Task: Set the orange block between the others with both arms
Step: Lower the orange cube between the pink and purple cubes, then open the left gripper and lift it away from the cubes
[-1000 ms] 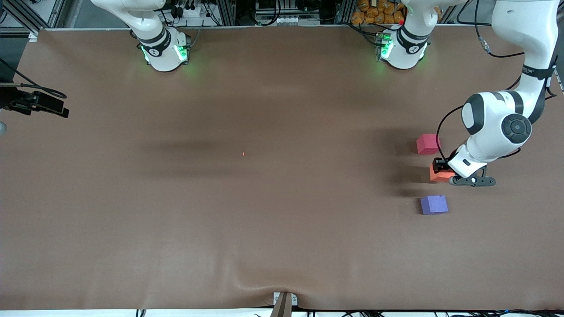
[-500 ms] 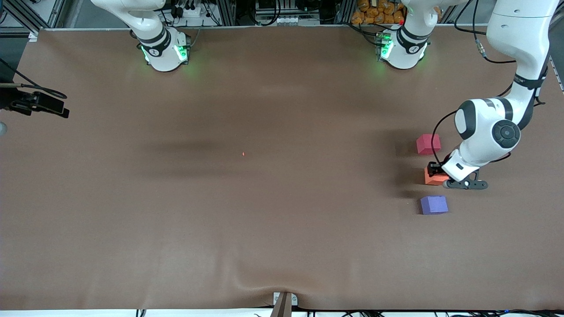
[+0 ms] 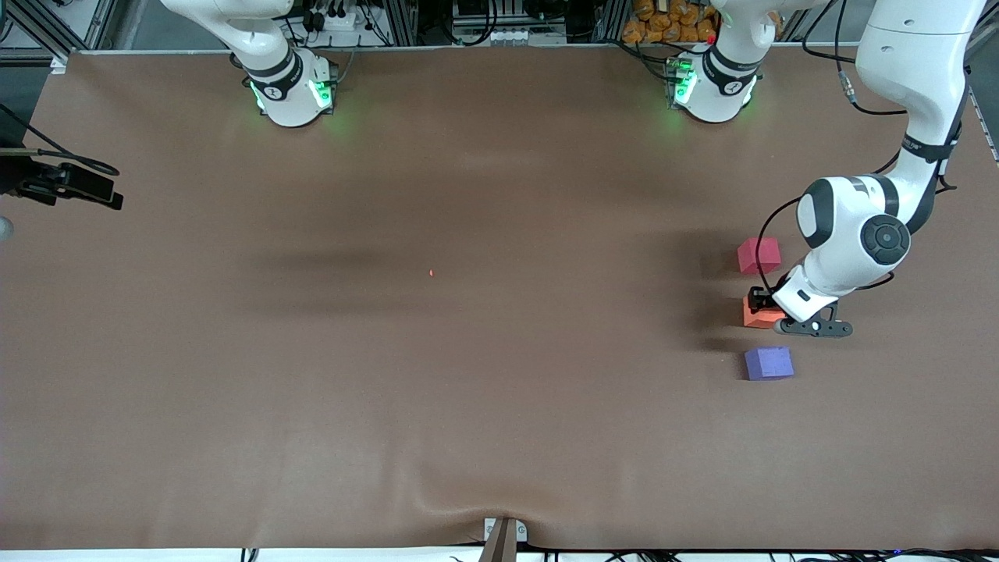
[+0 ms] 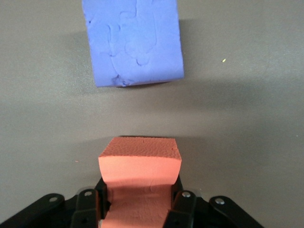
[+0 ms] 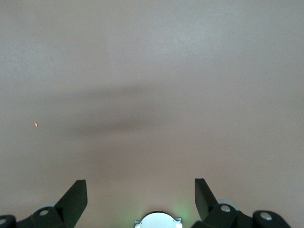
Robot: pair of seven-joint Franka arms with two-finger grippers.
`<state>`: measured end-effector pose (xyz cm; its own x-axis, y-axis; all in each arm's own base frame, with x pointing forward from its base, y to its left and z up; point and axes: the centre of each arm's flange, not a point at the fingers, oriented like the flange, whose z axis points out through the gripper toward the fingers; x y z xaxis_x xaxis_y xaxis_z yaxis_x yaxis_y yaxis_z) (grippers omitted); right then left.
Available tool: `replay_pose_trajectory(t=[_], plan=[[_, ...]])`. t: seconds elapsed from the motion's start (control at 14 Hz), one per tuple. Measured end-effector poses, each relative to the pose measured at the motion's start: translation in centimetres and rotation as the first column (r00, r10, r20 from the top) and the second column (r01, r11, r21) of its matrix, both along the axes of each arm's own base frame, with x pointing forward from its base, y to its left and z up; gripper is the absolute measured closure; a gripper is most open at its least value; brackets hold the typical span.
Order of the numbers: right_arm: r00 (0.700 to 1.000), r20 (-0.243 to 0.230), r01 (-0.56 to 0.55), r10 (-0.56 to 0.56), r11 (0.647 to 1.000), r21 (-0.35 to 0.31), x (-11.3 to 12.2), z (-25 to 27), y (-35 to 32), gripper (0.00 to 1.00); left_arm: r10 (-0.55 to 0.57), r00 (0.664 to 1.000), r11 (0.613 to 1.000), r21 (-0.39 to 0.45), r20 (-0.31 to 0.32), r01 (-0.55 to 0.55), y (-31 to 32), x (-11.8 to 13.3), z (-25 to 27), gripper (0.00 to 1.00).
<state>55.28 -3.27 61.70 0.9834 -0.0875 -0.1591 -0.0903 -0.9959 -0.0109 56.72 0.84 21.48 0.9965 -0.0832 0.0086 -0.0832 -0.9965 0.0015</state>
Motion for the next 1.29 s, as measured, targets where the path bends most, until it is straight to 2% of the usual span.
replay_pose_trajectory(t=[0.36,0.64,0.79,0.86,1.14,1.29], plan=[[1.0,0.01,0.0,0.0,1.0,-0.001,0.1,0.1,0.0,0.0,0.0,1.0,1.0,-0.001,-0.007,0.0,0.0,-0.1,-0.5,0.49],[0.998,0.055,0.008,-0.008,1.0,-0.003,0.3,0.9,-0.4,0.0,0.0,1.0,1.0,-0.001,-0.009,0.0,0.0,-0.1,-0.7,0.5],[0.996,0.085,0.01,-0.009,1.0,-0.005,0.0,1.9,-0.5,0.0,0.0,1.0,1.0,-0.001,-0.007,0.0,0.0,0.0,-0.6,0.46],[0.995,0.095,0.01,-0.009,1.0,-0.005,-0.2,2.4,-0.5,0.0,0.001,1.0,1.0,-0.001,-0.002,-0.001,0.0,0.2,-0.5,0.41],[0.994,0.108,0.009,-0.008,1.0,-0.006,-0.7,3.1,-0.4,0.0,0.001,1.0,1.0,0.0,0.027,-0.001,0.1,1.5,0.9,0.01],[0.995,0.1,0.008,-0.008,1.0,-0.005,-0.7,2.8,-0.4,0.0,0.002,1.0,1.0,0.002,0.019,-0.002,0.2,2.8,3.1,0.0]])
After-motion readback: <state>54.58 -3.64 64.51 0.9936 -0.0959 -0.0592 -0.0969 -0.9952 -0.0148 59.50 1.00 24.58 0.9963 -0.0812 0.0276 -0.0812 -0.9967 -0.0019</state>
